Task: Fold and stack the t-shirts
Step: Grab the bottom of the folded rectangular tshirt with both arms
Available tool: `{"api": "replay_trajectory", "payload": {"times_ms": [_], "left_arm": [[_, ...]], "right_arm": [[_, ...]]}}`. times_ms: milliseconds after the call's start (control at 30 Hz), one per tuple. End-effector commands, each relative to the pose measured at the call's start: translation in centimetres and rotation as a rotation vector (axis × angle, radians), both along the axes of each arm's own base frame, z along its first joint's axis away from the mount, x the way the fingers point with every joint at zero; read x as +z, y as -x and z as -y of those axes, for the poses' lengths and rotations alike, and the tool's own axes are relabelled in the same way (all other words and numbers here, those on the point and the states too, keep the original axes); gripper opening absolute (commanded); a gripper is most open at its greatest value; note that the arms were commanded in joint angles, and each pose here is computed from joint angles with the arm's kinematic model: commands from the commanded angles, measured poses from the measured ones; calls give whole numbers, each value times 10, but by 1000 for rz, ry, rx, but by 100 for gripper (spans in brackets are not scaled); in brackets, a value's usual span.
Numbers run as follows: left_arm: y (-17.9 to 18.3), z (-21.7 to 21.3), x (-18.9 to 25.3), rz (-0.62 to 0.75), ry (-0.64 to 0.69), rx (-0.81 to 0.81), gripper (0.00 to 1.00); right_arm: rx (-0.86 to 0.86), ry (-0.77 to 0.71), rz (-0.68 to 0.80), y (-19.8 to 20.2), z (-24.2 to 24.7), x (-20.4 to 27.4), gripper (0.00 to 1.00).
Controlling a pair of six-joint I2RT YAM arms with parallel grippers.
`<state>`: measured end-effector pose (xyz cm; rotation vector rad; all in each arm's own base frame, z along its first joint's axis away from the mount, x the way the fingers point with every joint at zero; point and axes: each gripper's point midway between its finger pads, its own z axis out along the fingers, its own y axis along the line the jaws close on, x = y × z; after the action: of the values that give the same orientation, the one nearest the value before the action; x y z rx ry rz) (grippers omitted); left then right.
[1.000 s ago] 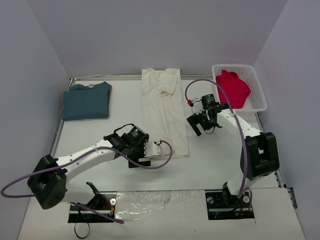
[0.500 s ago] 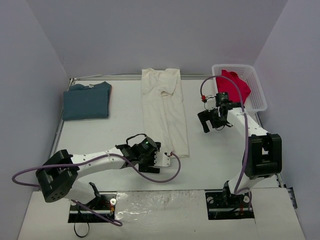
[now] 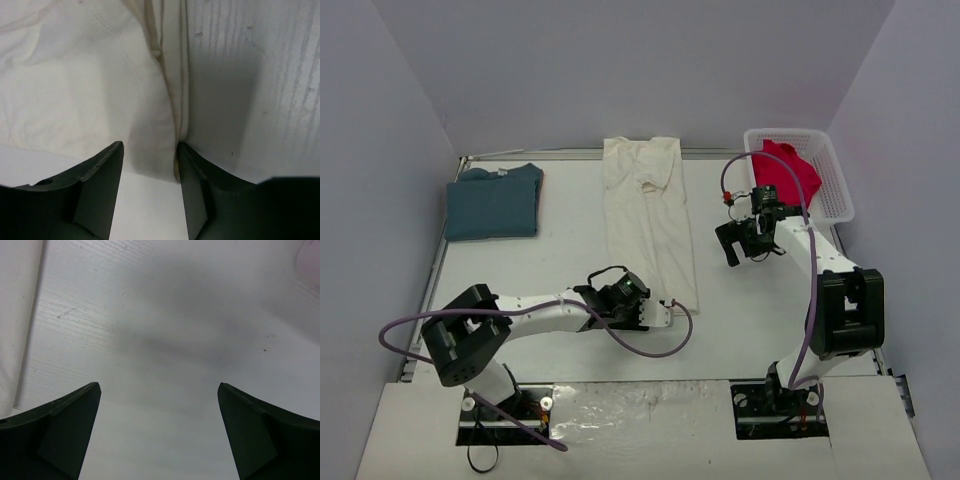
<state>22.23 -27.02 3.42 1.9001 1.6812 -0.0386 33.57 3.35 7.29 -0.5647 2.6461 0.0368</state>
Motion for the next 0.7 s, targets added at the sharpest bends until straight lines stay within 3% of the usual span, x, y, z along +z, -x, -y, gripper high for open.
{"api": "replay_trajectory", "payload": {"times_ms": [0, 167, 200, 233, 533, 600, 667], "left_arm": [[-10, -1, 1, 31, -44, 32, 45], [-6, -9, -10, -4, -102, 35, 19], [-5, -8, -8, -11, -101, 34, 8], [-4, -8, -8, -18, -103, 33, 4], [19, -6, 19, -167, -37, -32, 3], [19, -9, 21, -219, -13, -28, 2], [19, -11, 23, -300, 22, -16, 2]], "right_arm": [[-9, 8, 4, 6, 4, 7, 100], [3, 18, -16, 13, 5, 0, 100], [4, 19, -24, 16, 5, -3, 100], [9, 20, -27, 17, 5, -4, 100], [117, -61, 20, 27, -11, 17, 98], [181, -126, 70, 30, -24, 34, 95], [239, -171, 106, 32, -35, 46, 85]]}}
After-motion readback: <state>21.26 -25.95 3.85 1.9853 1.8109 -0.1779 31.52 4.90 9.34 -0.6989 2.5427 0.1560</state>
